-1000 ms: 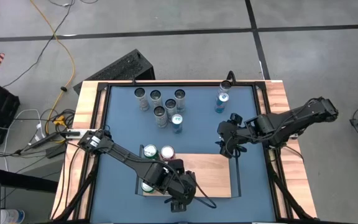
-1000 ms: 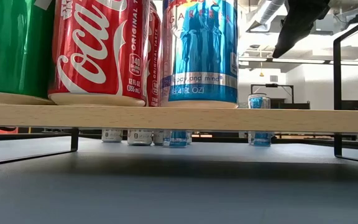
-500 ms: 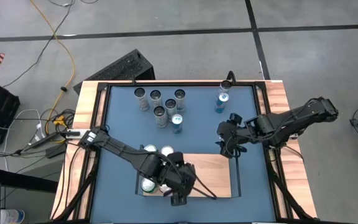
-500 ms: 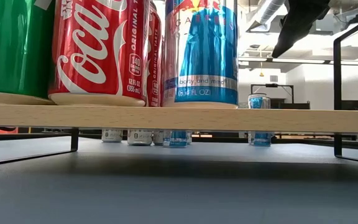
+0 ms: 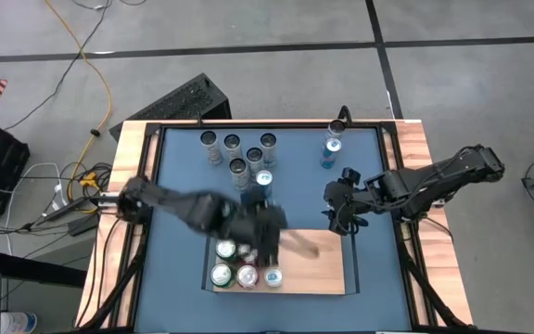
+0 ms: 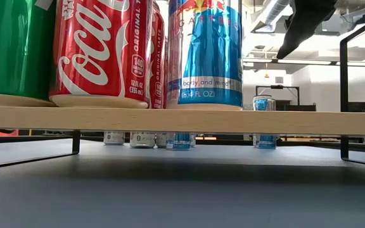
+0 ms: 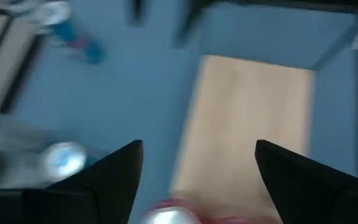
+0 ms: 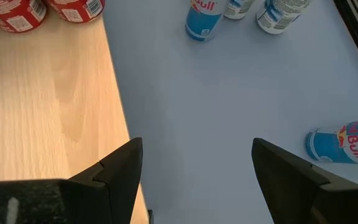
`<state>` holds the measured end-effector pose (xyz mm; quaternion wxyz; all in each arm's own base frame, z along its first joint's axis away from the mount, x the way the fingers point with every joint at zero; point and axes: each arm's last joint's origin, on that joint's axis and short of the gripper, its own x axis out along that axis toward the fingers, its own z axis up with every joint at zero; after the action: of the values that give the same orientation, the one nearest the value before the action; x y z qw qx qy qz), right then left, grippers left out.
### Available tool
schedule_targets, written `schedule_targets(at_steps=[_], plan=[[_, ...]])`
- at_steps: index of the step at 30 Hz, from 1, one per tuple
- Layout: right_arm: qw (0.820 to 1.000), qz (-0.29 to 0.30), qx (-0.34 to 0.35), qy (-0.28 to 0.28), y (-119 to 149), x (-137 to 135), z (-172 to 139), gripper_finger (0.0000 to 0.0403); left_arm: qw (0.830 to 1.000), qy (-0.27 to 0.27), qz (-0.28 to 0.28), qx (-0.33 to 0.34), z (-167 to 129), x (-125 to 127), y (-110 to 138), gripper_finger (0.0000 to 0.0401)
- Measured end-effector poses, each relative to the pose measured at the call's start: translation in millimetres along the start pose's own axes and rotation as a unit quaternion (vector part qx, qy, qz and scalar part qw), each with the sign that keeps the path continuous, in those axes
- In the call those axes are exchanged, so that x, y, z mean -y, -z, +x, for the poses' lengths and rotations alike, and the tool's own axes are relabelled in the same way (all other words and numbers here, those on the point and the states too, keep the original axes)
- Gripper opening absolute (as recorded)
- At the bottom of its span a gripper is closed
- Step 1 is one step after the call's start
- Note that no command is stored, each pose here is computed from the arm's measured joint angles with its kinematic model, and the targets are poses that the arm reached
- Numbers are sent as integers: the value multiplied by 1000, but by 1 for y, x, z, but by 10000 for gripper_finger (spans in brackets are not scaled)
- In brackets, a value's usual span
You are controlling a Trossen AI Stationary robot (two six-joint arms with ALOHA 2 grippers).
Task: Place canned beverage on shelf
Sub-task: Put the bottom blue soda can on the shelf aligned with the other blue soda can
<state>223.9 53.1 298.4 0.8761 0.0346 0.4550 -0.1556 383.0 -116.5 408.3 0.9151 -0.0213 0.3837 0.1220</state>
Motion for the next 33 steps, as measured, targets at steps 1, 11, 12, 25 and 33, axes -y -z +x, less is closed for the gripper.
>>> schedule_targets(at_steps=[1,11,12,25,33], plan=[[1000,-1,0,1,0,0,0,286,1000,-10,5,0,-1,-13,-4,294],[1000,20,-3,16,-4,10,4,286,990,-18,124,-58,13,-127,-23,293],[1000,22,-4,18,-4,11,4,286,988,-17,138,-66,15,-135,-22,293],[996,72,-7,52,-12,35,12,286,982,38,174,-59,50,-172,-8,293],[993,91,-11,69,-15,48,16,286,983,-14,184,-21,81,-175,45,293]])
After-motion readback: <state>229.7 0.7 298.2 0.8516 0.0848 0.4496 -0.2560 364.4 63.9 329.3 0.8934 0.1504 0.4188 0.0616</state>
